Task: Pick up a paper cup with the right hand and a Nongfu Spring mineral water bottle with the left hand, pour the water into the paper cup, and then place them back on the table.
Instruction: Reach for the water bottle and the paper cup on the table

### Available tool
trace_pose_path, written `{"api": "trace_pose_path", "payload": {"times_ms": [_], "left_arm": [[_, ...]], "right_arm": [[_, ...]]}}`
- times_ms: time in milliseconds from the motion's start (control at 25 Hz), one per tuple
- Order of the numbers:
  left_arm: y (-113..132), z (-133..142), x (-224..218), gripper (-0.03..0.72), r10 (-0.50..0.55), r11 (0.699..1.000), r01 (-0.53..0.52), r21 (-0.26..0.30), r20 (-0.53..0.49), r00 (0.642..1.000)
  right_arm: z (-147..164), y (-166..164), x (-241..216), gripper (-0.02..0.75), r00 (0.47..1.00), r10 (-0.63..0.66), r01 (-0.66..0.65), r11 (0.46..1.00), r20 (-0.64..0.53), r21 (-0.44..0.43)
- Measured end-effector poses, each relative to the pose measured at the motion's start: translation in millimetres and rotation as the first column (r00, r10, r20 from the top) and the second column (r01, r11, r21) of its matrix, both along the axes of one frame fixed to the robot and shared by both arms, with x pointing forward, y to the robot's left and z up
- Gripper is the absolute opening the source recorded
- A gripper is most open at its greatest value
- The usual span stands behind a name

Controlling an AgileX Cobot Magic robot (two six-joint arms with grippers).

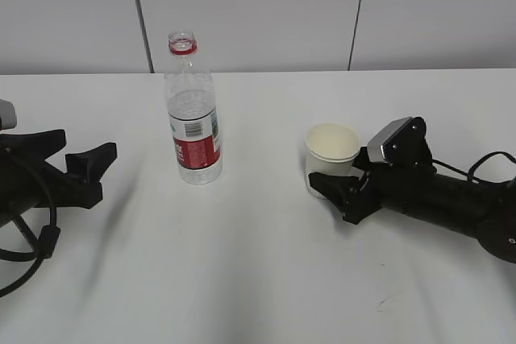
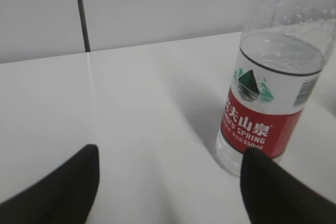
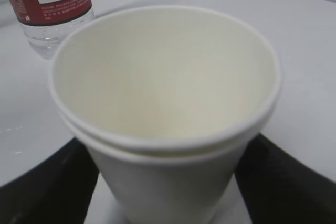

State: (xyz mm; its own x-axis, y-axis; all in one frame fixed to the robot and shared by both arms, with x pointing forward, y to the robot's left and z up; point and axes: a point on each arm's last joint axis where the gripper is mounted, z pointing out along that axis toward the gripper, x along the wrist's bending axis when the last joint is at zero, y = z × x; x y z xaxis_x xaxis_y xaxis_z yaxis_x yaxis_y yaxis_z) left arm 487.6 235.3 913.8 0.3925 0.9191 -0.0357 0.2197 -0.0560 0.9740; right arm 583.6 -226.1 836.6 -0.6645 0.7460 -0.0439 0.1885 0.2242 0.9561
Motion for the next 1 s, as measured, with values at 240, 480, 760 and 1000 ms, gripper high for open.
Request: {"api": "trace_pose_path", "payload": {"times_ms": [240, 480, 760, 1000], "left_arm": [[-0.1, 0.0, 0.0, 0.512, -0.001, 1.000, 0.001, 0.000, 0.000, 1.000], [-3.1, 1.8, 2.7, 0.512, -0.033, 0.999, 0.032, 0.009, 0.011, 0.999], [-13.3, -3.6, 16.6, 0.538, -0.121, 0.993, 0.121, 0.010, 0.007, 0.993], [-23.7, -17.6, 32.2, 0.606, -0.198, 0.980, 0.198, -0.037, -0.006, 0.980]], "right_arm": [[1.5, 0.0, 0.6, 0.551, 1.000, -0.005, 0.005, 1.000, 0.011, 0.013], [1.9, 0.2, 0.6, 0.517, 1.000, -0.005, 0.005, 1.000, 0.014, 0.018], [3.9, 0.7, 0.8, 0.517, 1.000, -0.002, 0.001, 0.999, 0.030, 0.033], [4.1, 0.8, 0.8, 0.515, 1.000, -0.001, 0.000, 0.999, 0.031, 0.034]]}}
